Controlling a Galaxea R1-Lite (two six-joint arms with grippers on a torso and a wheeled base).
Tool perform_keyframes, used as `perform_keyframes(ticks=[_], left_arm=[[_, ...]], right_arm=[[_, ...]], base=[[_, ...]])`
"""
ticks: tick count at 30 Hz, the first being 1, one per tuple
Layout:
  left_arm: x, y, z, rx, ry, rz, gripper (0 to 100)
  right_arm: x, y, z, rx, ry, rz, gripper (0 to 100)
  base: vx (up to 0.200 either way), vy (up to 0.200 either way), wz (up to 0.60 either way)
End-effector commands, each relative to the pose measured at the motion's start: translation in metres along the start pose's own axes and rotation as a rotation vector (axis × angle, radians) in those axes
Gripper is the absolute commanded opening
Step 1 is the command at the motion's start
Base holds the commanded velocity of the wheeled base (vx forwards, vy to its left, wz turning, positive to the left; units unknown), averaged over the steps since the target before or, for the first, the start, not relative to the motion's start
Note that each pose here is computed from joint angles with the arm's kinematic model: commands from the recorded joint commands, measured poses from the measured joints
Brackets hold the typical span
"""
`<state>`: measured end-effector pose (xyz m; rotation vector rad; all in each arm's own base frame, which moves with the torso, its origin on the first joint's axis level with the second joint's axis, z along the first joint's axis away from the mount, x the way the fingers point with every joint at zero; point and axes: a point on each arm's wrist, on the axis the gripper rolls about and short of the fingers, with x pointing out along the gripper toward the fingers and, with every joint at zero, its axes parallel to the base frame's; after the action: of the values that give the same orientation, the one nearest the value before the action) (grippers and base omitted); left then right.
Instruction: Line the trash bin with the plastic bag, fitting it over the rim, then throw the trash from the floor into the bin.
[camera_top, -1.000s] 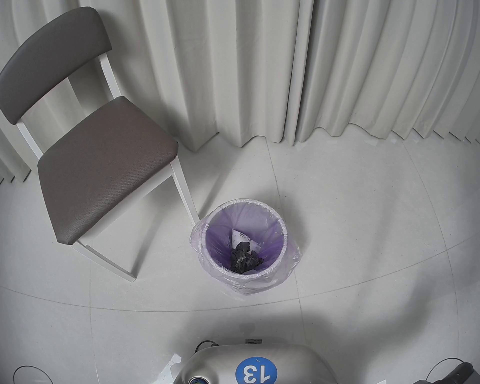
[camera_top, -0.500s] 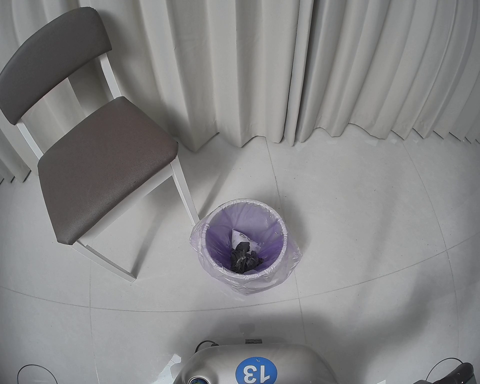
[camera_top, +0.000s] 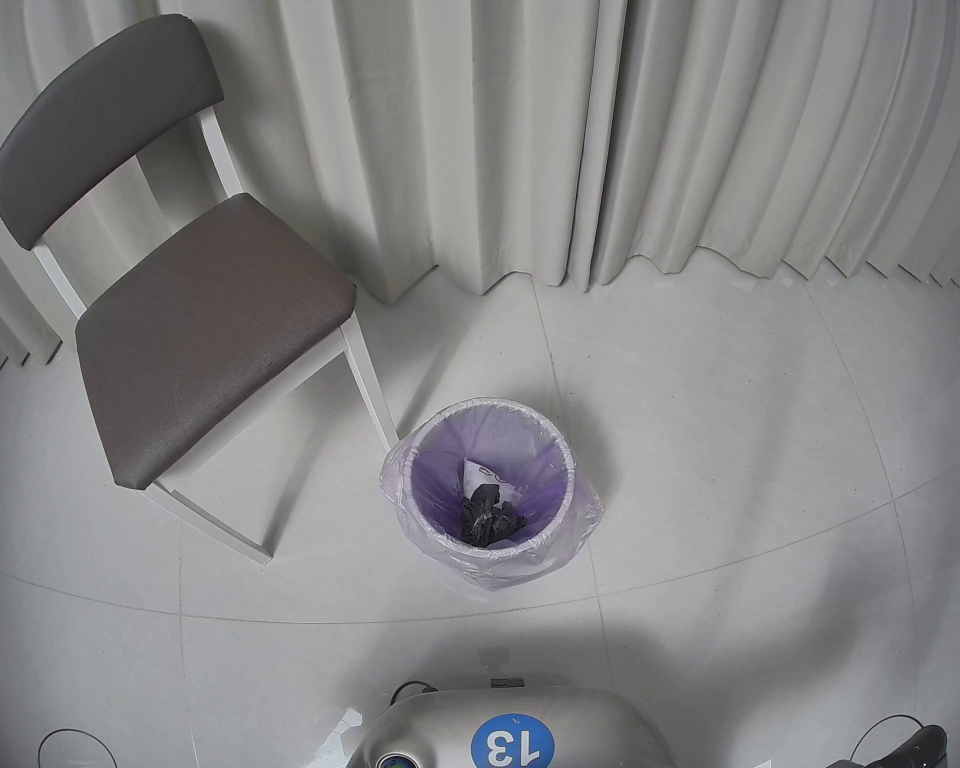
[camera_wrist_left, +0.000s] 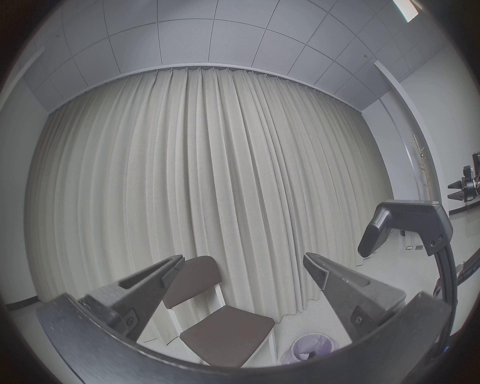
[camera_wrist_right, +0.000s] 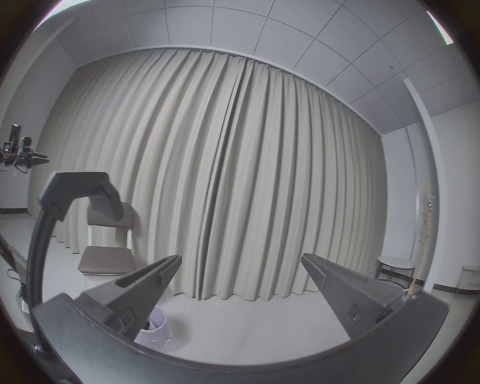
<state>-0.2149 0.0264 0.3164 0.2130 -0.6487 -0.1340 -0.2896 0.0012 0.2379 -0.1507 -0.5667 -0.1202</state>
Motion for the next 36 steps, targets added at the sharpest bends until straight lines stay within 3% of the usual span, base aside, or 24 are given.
perform_keyframes(ticks=[1,6,16,19,23,29,32,36], left_arm=[[-0.01,-0.015,-0.011,0.028,0.023,0.032,100],[-0.015,-0.033,-0.029,0.055,0.069,0.075,100],[-0.032,-0.043,-0.053,0.027,0.08,0.101,100],[-0.034,-0.043,-0.049,-0.037,0.048,0.108,100],[-0.033,-0.042,-0.045,-0.051,0.003,0.117,100],[-0.027,-0.039,-0.034,-0.056,-0.163,0.147,100],[-0.024,-0.038,-0.029,-0.036,-0.277,0.158,100],[-0.011,-0.037,-0.04,-0.04,-0.311,0.152,100]], right_arm=[[-0.01,-0.001,-0.003,0.011,-0.028,0.008,100],[-0.012,0.0,-0.002,0.004,-0.042,0.076,100],[-0.014,0.002,0.002,-0.036,-0.104,0.197,100],[-0.015,0.003,0.005,-0.069,-0.141,0.245,100],[-0.014,0.003,0.005,-0.068,-0.151,0.254,100],[-0.011,0.001,0.011,-0.025,-0.203,0.24,100],[-0.007,0.0,0.019,-0.03,-0.283,0.221,100],[0.01,0.002,0.018,-0.07,-0.314,0.207,100]], base=[[0.0,0.0,0.0],[0.0,0.0,0.0],[0.0,0.0,0.0],[0.0,0.0,0.0],[0.0,0.0,0.0],[0.0,0.0,0.0],[0.0,0.0,0.0],[0.0,0.0,0.0]])
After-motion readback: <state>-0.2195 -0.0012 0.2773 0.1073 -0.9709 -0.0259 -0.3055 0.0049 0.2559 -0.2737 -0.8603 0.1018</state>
